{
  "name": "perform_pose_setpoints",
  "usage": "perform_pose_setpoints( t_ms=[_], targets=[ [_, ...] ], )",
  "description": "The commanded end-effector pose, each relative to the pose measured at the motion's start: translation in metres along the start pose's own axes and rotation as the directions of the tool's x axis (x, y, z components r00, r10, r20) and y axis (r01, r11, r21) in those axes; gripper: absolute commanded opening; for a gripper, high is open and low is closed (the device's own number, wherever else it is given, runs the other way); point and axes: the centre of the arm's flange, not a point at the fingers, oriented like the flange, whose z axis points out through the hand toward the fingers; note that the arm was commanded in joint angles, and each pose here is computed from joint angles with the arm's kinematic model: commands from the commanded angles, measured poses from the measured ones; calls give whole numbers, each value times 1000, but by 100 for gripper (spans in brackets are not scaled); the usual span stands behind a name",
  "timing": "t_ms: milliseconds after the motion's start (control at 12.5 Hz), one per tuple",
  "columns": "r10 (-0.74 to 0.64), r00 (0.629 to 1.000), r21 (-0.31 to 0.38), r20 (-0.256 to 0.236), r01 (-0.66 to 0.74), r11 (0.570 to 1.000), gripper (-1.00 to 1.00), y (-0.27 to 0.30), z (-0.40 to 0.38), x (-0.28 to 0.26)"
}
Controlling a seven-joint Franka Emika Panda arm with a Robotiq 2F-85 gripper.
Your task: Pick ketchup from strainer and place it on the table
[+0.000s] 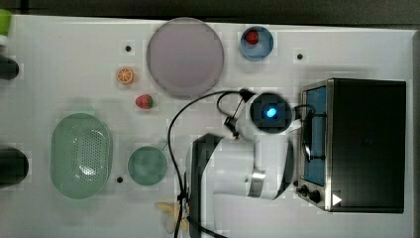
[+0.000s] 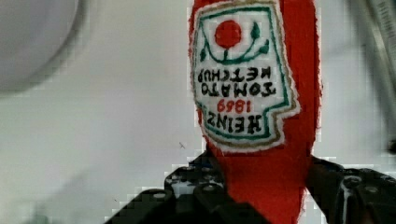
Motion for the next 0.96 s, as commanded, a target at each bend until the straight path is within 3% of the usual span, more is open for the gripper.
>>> perform_pose_setpoints(
  t_ms=[80, 320, 640, 880, 960],
  targets=[
    [-115, 993, 22, -39, 116, 993, 13, -32, 30, -13],
    [-123, 992, 39, -38, 124, 991, 19, -39, 67, -12],
    [-123, 990, 52, -74, 127, 991, 99, -45, 64, -6],
    [-55, 990, 59, -132, 63, 996, 100, -50, 0, 10],
    [3, 992, 58, -129, 5, 998, 100, -52, -28, 14]
  ],
)
